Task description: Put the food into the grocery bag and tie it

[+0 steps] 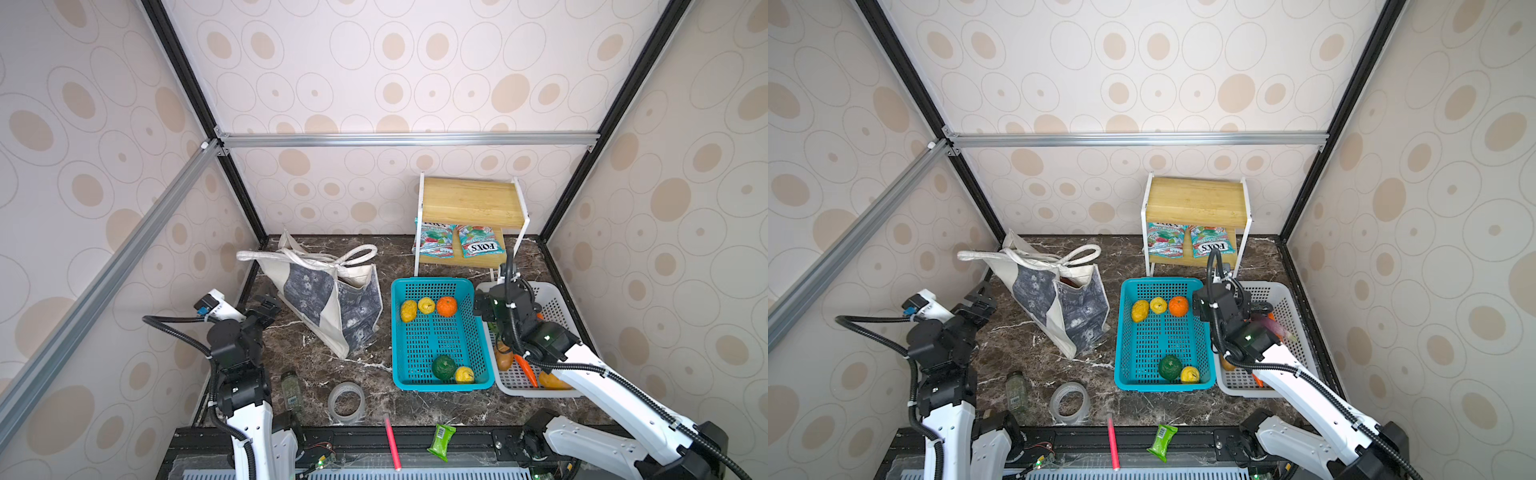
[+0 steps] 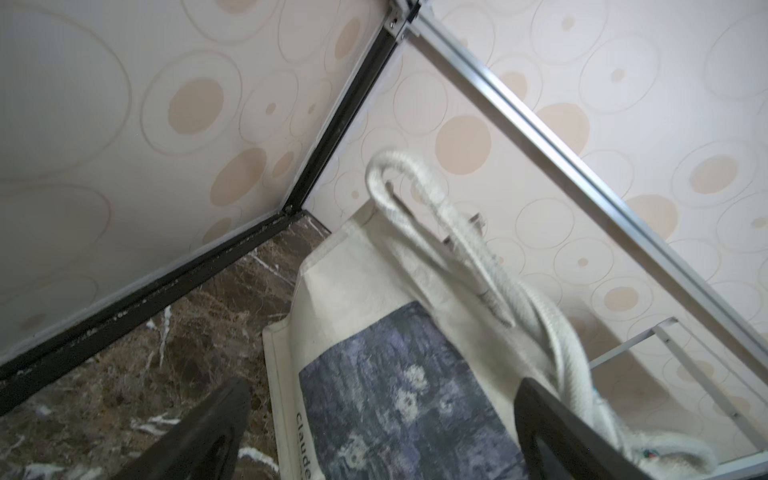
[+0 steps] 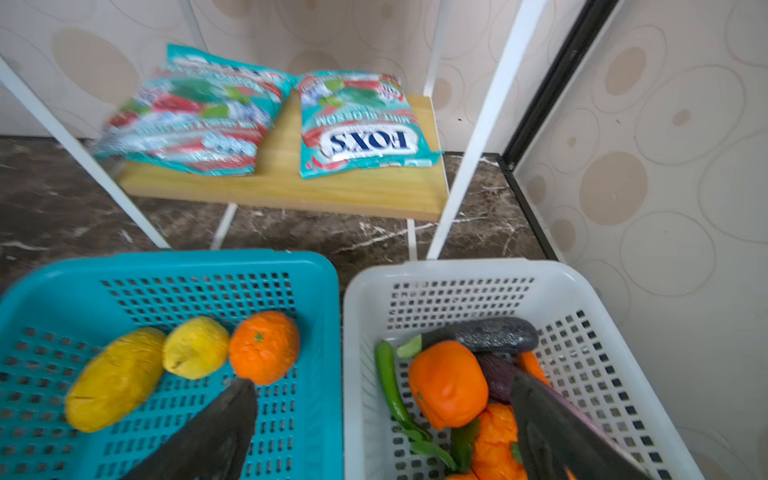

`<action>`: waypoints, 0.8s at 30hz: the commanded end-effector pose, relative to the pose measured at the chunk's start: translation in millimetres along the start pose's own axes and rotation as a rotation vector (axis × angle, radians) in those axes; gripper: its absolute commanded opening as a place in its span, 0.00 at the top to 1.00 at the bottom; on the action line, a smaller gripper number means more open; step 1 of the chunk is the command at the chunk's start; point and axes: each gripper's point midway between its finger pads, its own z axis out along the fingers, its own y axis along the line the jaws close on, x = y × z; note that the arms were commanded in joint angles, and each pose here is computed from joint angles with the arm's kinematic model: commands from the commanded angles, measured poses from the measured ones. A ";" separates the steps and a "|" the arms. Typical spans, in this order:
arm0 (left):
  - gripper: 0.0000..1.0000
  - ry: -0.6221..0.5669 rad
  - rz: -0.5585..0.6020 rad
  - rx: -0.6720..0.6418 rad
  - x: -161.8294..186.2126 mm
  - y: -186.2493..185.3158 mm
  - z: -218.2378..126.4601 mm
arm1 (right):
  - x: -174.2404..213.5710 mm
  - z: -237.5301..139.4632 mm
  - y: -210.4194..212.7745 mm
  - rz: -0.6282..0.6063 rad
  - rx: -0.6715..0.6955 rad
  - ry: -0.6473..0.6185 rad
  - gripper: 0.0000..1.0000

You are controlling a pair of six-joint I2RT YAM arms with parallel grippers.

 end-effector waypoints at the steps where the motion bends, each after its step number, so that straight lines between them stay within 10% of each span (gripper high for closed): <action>1: 0.01 0.002 0.069 -0.029 24.8 -3.2 4.3 | -4.1 4.9 -26.0 0.058 0.103 -0.120 0.06; 6: 0.01 0.024 0.141 -0.076 76.7 -11.6 16.0 | 30.2 27.8 -75.3 0.149 0.263 -0.043 0.06; 14: 0.01 -0.138 0.356 -0.341 61.5 20.2 24.9 | 81.0 55.1 -126.8 0.212 0.483 -0.033 0.07; 24: 0.01 -0.263 0.567 -0.388 70.0 45.6 26.0 | 86.1 79.5 -105.4 0.195 0.372 -0.112 0.09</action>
